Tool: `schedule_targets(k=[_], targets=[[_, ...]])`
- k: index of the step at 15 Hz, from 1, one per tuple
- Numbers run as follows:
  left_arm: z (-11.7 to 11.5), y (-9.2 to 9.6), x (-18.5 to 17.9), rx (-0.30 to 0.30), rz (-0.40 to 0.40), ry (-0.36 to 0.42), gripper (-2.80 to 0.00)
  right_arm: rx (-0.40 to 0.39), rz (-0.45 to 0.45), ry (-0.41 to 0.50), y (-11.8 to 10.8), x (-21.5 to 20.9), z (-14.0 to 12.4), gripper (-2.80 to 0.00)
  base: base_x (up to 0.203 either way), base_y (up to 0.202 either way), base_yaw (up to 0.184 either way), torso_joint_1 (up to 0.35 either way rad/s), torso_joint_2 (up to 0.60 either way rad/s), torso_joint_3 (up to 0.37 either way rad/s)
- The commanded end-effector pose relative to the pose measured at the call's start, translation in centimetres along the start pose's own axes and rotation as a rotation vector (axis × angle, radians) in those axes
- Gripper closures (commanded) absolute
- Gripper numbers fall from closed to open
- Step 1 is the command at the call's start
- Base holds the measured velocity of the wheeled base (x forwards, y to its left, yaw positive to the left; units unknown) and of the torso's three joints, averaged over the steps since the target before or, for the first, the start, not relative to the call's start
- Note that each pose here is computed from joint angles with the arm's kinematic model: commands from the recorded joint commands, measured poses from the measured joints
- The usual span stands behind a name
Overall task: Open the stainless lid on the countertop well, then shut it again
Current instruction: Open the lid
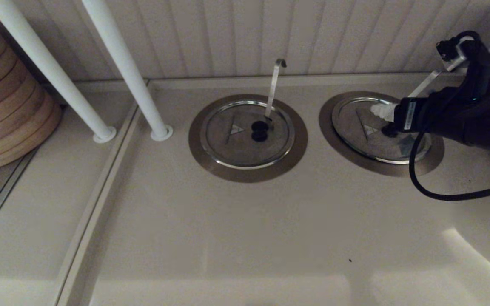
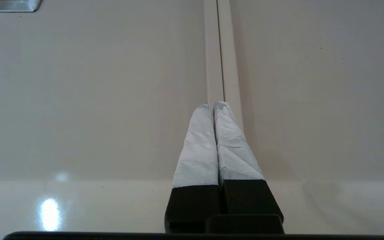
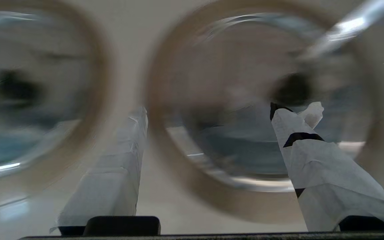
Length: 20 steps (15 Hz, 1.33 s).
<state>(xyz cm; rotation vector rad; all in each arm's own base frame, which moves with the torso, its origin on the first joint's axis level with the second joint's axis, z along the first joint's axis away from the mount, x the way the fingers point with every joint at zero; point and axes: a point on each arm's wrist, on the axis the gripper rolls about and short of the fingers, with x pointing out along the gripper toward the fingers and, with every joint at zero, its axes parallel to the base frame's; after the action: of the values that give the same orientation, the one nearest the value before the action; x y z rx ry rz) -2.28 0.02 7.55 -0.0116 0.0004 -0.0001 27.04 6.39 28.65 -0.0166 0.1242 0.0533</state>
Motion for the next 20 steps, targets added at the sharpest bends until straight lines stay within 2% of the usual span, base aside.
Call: schedule_targets(k=[1,3,5,9,12,14,15,17,20], targets=[[0.0,0.0,0.0,-0.001,0.000,0.001,0.00,-0.044,-0.116,0.021,-0.3,0.9,-0.8,-2.80,0.000,0.000,0.000,0.000,0.00,0.000],[0.0,0.0,0.0,-0.001,-0.001,0.001,0.00,-0.058,-0.194,0.029,-1.9,3.4,-2.0,-2.80,0.000,0.000,0.000,0.000,0.00,0.000],[0.0,0.0,0.0,-0.001,0.000,0.001,0.00,-0.096,-0.303,-0.014,-4.2,5.3,-2.3,-2.80,0.000,0.000,0.000,0.000,0.00,0.000],[0.0,0.0,0.0,-0.001,0.000,0.001,0.00,-0.107,-0.393,-0.031,-6.8,6.3,-2.0,-2.80,0.000,0.000,0.000,0.000,0.00,0.000],[0.0,0.0,0.0,-0.001,0.000,0.001,0.00,-0.093,-0.368,-0.021,-7.3,6.8,-2.5,-2.80,0.000,0.000,0.000,0.000,0.00,0.000],[0.0,0.0,0.0,-0.001,-0.001,0.001,0.00,-0.051,-0.359,-0.011,-7.8,7.9,-3.4,-2.80,0.000,0.000,0.000,0.000,0.00,0.000],[0.0,0.0,0.0,-0.001,0.000,0.001,0.00,-0.039,-0.325,-0.017,-8.1,8.4,-3.8,-2.80,0.000,0.000,0.000,0.000,0.00,0.000],[0.0,0.0,0.0,-0.001,0.000,0.001,0.00,0.044,-0.243,-0.047,-8.6,9.3,-4.4,-2.80,0.000,0.000,0.000,0.000,0.00,0.000],[0.0,0.0,0.0,-0.001,0.000,0.001,0.00,0.076,-0.250,-0.127,-9.9,10.6,-4.9,-2.80,0.000,0.000,0.000,0.000,0.00,0.000]])
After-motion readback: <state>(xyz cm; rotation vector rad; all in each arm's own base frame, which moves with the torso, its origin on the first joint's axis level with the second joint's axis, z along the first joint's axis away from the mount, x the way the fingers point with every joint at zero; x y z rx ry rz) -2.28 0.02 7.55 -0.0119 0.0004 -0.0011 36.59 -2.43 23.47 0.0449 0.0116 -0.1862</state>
